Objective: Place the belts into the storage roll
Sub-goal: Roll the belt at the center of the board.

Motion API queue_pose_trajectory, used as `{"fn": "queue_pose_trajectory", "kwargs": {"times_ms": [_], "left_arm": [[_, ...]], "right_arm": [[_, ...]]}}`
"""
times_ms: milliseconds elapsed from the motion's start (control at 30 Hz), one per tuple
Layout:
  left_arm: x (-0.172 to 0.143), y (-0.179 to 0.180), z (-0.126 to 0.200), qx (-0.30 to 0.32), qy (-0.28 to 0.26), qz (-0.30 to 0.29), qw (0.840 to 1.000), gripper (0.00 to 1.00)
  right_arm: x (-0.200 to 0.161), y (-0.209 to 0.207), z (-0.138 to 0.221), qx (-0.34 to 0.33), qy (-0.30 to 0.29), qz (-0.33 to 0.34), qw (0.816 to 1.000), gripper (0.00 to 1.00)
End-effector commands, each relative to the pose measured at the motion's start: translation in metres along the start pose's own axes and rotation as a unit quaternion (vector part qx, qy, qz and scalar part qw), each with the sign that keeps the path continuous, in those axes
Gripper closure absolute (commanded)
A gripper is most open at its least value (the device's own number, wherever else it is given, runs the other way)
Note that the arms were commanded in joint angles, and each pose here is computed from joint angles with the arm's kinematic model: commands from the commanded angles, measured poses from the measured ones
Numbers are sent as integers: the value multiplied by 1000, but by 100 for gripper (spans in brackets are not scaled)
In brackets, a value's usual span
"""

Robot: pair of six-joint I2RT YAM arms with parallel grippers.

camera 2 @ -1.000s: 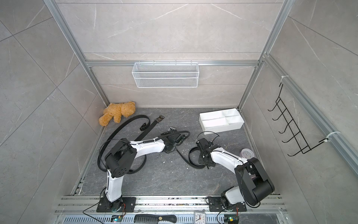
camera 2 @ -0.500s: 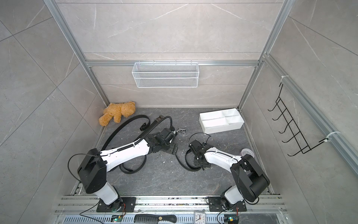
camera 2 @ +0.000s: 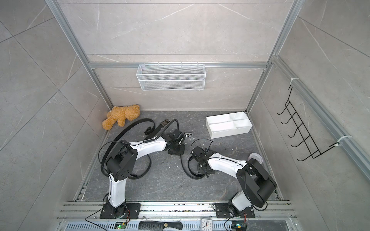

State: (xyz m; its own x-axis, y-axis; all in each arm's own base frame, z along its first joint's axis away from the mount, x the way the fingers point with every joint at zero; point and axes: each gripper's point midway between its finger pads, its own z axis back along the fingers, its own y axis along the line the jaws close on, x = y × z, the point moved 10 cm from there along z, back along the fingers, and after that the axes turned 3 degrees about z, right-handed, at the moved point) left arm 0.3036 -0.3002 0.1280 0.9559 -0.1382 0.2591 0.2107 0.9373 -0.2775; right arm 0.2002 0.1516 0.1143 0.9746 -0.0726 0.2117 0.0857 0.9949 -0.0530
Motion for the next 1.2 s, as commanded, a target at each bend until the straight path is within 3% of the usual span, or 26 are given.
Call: {"fn": "queue_pose_trajectory", "kwargs": {"times_ms": [0,233,400,600,767,1033,1167], "left_arm": [[5,14,0,41,11,-30,999,100],[15,36,4,86,7,-75,993,100],[17,35,2,82,6,-99,992,100],[14,37,2,81,4,-104,991,100],[13,37,0,73,9,-109,991,100],[31,40,-10,60,5,-143,988,100],[52,30,-15,33,-7,-175,984,100]], "right_arm": [[-22,14,-4,21,79,34,996,82],[-12,19,31,42,54,55,996,46],[6,21,46,32,35,85,995,36],[32,7,25,33,41,56,997,38],[45,12,7,49,42,72,995,43],[47,39,-10,85,42,148,985,74],[29,63,-10,94,44,202,974,77]]}}
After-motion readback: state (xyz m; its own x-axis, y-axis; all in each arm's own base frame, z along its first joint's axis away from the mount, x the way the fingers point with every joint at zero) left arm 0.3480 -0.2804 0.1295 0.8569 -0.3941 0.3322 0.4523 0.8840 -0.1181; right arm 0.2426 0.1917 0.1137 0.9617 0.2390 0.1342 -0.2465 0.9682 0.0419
